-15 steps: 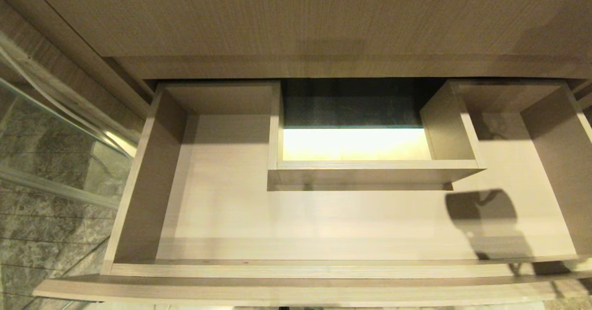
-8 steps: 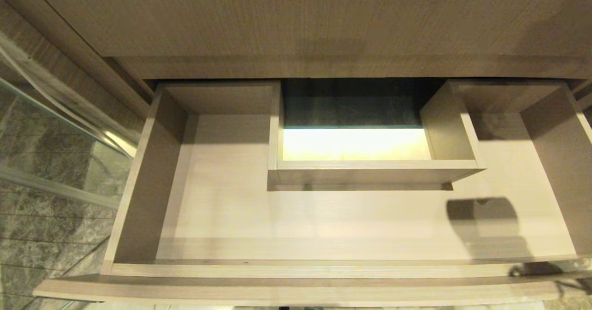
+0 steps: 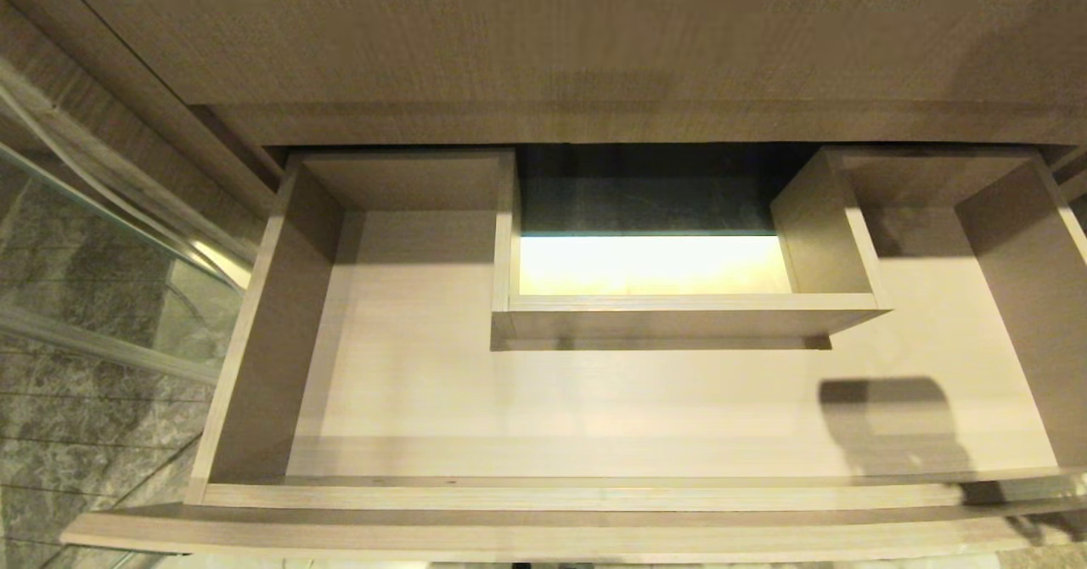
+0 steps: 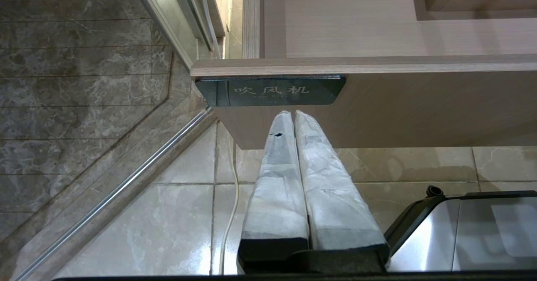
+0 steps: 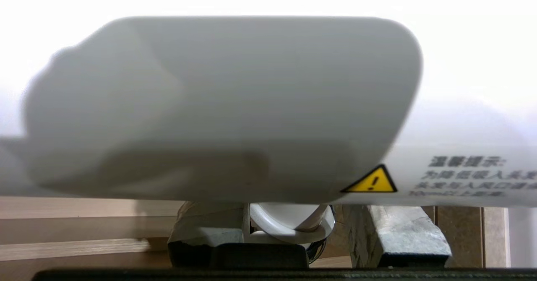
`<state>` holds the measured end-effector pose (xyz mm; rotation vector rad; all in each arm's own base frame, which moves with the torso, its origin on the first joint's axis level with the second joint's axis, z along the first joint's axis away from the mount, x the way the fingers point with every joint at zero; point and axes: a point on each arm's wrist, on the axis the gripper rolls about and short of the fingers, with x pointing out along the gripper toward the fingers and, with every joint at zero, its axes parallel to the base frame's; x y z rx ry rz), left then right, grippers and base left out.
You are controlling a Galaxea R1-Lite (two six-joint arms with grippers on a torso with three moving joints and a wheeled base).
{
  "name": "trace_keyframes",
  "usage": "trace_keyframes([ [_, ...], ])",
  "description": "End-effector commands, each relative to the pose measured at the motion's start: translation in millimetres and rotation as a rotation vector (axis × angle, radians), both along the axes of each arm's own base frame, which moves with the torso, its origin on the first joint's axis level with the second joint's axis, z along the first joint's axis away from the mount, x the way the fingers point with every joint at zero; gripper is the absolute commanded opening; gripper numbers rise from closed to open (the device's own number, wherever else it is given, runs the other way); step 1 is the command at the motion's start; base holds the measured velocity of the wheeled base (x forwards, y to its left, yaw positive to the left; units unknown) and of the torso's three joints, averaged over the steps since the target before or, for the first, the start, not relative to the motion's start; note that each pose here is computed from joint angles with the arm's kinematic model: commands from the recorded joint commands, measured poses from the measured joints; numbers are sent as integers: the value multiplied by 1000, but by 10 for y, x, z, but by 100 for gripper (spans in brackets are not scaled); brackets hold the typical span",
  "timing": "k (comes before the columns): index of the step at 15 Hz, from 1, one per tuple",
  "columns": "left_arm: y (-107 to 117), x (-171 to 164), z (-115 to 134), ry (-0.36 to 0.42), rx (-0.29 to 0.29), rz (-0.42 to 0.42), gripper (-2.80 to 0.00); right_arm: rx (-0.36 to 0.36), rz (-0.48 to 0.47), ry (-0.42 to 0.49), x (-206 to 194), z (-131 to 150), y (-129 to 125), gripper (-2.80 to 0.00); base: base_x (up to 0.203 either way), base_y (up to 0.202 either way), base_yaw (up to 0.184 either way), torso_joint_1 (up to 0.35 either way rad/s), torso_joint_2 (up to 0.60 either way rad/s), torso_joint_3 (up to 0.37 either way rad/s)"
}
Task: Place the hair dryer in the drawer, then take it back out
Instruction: Place it on the countertop
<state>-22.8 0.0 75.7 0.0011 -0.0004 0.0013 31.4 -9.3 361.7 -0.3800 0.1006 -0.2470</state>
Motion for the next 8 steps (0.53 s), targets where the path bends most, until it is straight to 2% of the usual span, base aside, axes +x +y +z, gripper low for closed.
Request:
trace_keyframes([
  [1,0,0,-2,0,0,-1,-280,-7,0,-12,-58,-3,21,-280,0,0,0,0,0,0],
  [8,0,0,-2,0,-1,0,-280,-9,0,-18,-100,-14,36,-280,0,0,0,0,0,0],
])
